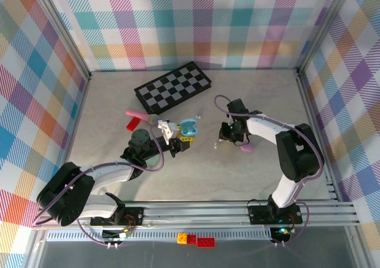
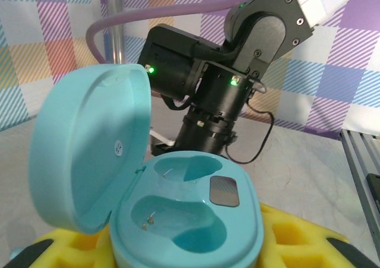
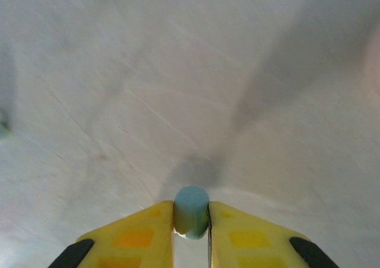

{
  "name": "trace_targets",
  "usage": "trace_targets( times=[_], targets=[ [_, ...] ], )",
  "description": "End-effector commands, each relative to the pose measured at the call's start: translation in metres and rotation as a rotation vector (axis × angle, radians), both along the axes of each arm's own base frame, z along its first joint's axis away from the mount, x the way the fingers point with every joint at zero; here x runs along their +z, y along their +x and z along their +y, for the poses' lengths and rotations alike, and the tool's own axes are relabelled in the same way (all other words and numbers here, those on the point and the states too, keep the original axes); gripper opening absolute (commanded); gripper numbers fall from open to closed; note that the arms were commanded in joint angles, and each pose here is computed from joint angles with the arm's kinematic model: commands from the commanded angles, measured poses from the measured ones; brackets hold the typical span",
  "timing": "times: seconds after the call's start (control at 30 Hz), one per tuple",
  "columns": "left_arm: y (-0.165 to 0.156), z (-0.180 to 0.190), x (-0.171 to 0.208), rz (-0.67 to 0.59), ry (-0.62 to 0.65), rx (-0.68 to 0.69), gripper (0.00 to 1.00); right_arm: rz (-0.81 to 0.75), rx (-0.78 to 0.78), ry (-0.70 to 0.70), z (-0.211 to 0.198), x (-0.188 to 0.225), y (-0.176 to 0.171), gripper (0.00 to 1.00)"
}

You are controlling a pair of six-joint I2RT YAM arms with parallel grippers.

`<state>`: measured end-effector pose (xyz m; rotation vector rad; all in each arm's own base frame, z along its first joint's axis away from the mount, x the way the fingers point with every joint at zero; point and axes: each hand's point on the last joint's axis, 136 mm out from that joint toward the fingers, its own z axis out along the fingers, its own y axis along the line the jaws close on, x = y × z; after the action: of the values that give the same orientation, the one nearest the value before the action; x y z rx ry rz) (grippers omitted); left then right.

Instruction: Insert wireless bluetooth earbuds into charging case

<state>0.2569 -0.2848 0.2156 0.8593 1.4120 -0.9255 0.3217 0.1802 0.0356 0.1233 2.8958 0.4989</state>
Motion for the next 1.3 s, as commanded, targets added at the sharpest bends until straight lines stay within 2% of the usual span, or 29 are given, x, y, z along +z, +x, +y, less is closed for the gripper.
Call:
trace_targets(
  times=[0.0, 0.17, 0.43, 0.83, 1.27],
  targets=[
    [0.004, -0.001, 0.019, -0.055, -0.016, -0.008, 0.37, 0.040, 0.054, -0.109, -0.020, -0.003, -0.022, 0.20],
    [0.005, -0.003, 0.022, -0.060, -0.020, -0.017, 0.37, 0.061, 0.078, -0.181, -0.028, -0.012, -0.028, 0.20],
    [0.004, 0.000, 0.023, -0.064, -0.013, -0.006, 0.37, 0.067, 0.129, -0.221, -0.017, -0.016, -0.028, 0.23],
    [0.001, 0.005, 0.020, -0.062, 0.005, 0.008, 0.37, 0.021, 0.150, -0.165, 0.007, 0.003, -0.021, 0.28],
    [0.001, 0.005, 0.017, -0.052, 0.015, 0.006, 0.37, -0.016, 0.134, -0.116, 0.019, -0.002, -0.009, 0.29]
  ],
)
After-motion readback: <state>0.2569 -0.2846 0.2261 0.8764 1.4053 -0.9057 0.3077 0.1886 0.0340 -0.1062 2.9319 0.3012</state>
